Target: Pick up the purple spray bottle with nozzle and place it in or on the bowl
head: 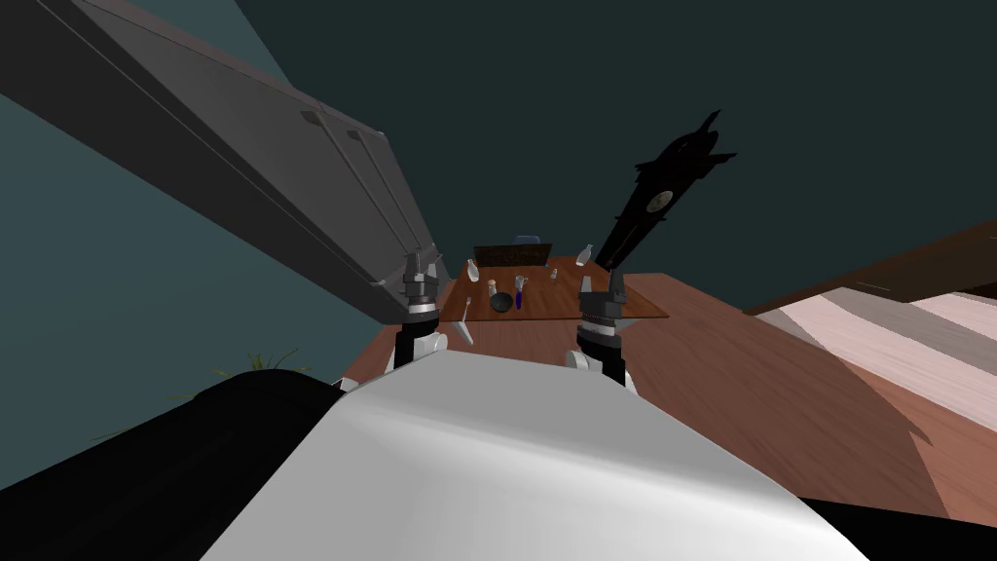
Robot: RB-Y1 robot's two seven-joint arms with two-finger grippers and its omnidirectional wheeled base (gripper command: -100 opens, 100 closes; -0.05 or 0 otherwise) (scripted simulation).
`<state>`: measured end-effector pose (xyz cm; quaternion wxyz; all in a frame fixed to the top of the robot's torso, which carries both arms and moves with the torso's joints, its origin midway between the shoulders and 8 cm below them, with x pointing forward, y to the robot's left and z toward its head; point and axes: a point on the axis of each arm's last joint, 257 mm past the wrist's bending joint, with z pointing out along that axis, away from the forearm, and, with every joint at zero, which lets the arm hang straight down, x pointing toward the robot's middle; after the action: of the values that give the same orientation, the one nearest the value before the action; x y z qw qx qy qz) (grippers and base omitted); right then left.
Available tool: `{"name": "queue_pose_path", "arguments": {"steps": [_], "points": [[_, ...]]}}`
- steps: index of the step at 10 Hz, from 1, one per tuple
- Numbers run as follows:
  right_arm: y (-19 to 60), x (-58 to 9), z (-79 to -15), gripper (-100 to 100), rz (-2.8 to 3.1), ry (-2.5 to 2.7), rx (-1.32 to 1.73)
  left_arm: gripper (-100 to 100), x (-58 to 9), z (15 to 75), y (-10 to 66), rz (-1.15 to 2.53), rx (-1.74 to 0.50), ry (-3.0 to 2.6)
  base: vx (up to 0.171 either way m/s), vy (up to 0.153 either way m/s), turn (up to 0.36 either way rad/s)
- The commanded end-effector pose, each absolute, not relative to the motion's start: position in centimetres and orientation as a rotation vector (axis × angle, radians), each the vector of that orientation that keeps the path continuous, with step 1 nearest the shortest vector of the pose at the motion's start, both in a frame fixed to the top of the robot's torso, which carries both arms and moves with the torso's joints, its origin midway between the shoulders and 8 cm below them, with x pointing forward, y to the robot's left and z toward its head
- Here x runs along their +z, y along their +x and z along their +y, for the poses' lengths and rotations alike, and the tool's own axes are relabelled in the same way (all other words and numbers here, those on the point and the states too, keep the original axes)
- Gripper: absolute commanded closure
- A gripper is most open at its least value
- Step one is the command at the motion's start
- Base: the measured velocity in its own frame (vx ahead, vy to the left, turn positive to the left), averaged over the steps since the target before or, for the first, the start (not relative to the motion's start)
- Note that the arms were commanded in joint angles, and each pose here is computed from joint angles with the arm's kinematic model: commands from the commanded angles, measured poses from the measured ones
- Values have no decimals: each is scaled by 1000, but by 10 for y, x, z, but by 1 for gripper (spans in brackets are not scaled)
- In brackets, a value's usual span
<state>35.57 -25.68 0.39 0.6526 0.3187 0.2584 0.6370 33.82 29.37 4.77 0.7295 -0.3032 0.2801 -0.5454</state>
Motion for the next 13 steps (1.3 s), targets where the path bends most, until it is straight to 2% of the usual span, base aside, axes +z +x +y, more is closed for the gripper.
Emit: {"name": "queue_pose_path", "arguments": {"steps": [1,6,13], "points": [[358,-2,-252,-100,636,705,1440,0,48,294,338,617,-1201,-668,0,12,8],[375,-43,-235,-100,860,668,1380,0,48,294,338,617,-1201,-668,2,40,12],[393,-143,-219,-100,1242,633,1205,0,48,294,338,617,-1201,-668,5,65,15]]}}
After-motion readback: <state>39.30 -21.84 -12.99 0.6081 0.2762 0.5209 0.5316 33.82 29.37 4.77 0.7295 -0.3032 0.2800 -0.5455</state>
